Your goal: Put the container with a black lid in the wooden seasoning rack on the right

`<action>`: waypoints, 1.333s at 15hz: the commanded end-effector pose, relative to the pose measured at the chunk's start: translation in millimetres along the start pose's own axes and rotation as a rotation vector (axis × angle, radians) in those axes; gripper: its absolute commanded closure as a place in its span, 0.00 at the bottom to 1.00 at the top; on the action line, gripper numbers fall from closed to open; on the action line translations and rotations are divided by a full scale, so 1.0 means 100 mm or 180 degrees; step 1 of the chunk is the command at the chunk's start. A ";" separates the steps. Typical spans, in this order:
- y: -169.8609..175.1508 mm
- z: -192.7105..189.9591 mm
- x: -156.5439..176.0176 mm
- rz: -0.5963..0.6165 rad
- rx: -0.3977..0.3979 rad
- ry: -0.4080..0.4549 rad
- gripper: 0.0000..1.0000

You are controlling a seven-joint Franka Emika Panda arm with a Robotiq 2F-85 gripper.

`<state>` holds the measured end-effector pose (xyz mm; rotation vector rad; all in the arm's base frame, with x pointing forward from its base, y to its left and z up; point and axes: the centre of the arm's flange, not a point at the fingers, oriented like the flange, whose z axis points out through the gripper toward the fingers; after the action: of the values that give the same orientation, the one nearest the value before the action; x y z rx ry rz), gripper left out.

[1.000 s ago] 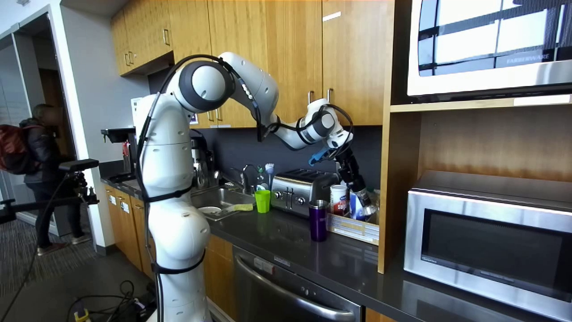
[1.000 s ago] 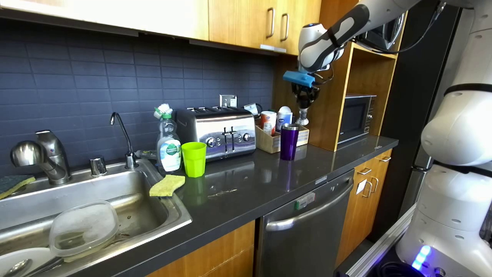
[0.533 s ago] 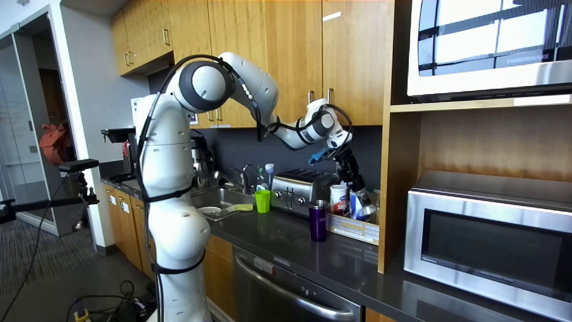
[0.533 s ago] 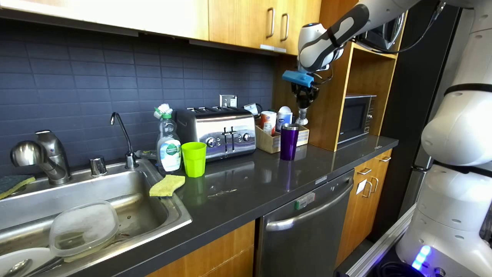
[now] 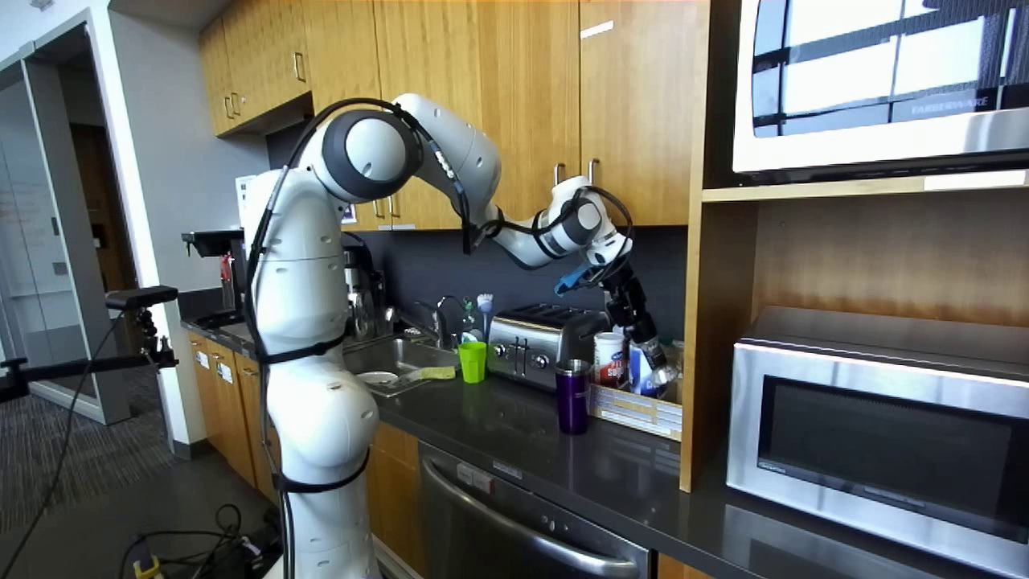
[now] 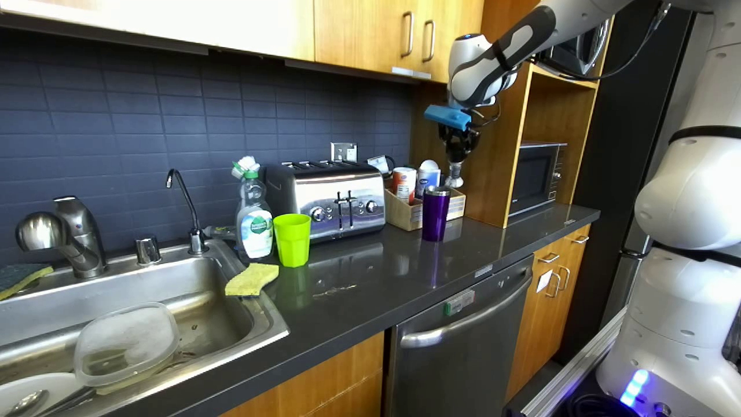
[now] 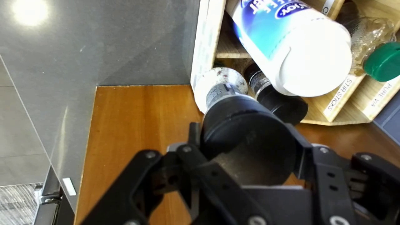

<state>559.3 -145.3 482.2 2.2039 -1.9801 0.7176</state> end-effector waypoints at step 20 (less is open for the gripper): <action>-0.02 0.01 0.01 0.0054 0.0001 0.0003 0.36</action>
<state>561.8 -146.4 482.1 2.1891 -2.0008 0.7211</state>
